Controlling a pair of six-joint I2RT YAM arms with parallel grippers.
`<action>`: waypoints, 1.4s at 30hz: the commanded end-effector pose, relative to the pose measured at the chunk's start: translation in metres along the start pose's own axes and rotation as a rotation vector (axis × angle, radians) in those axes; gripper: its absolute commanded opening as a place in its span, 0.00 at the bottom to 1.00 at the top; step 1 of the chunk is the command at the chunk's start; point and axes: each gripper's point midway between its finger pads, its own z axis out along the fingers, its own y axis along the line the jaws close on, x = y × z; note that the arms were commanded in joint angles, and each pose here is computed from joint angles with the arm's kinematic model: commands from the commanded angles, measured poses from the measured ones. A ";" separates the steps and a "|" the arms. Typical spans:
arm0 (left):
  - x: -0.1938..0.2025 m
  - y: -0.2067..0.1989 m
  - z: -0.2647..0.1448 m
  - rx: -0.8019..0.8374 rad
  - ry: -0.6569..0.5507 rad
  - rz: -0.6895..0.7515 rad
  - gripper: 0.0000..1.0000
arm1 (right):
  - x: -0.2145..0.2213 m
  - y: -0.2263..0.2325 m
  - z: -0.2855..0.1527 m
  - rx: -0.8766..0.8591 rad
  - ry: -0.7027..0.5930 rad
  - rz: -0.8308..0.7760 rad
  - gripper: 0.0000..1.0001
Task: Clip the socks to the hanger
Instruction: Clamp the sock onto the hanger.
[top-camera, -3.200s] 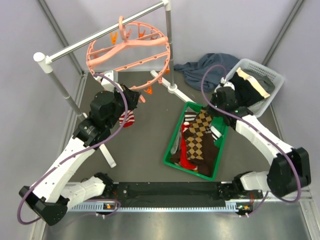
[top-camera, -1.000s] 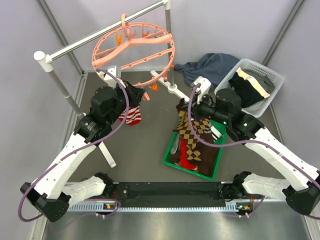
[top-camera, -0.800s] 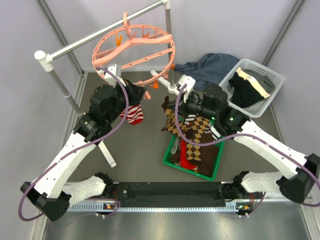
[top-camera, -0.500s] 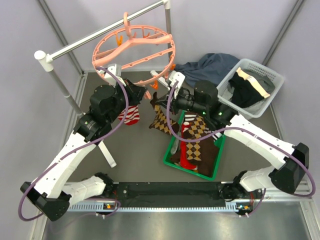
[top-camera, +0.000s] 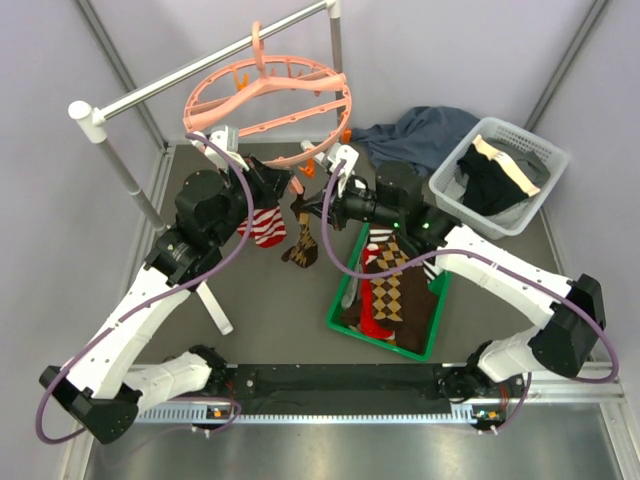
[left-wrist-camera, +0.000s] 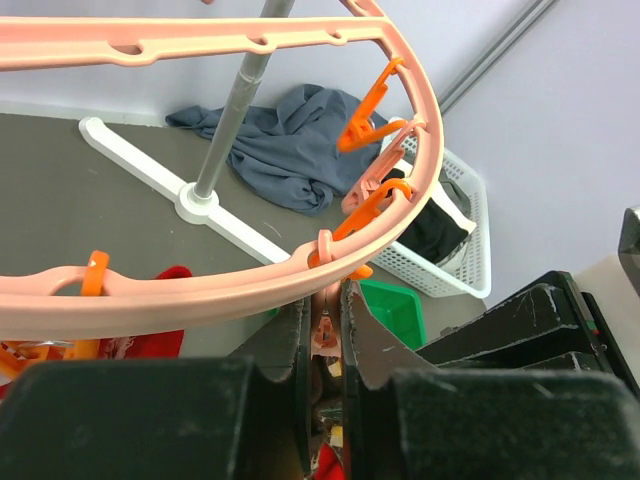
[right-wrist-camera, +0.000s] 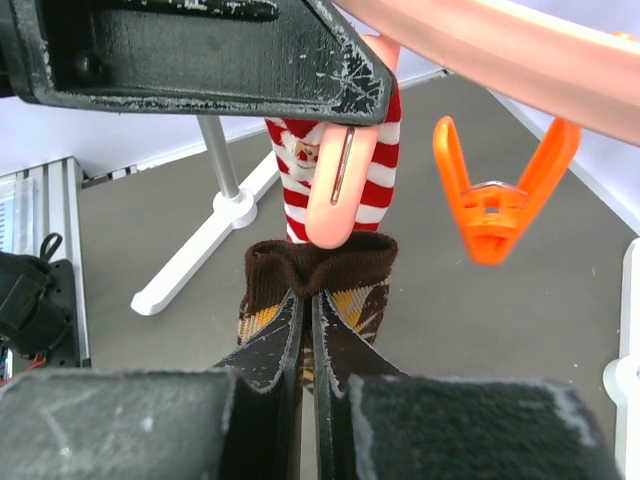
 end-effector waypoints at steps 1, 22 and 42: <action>-0.027 -0.015 -0.004 0.055 -0.096 0.007 0.02 | -0.045 0.010 0.005 -0.030 -0.118 -0.033 0.00; -0.012 0.000 0.002 0.006 -0.061 0.037 0.04 | -0.059 0.008 0.006 -0.016 -0.154 -0.037 0.00; -0.006 0.010 0.002 -0.037 -0.043 0.059 0.18 | -0.066 0.001 0.008 0.021 -0.178 -0.042 0.00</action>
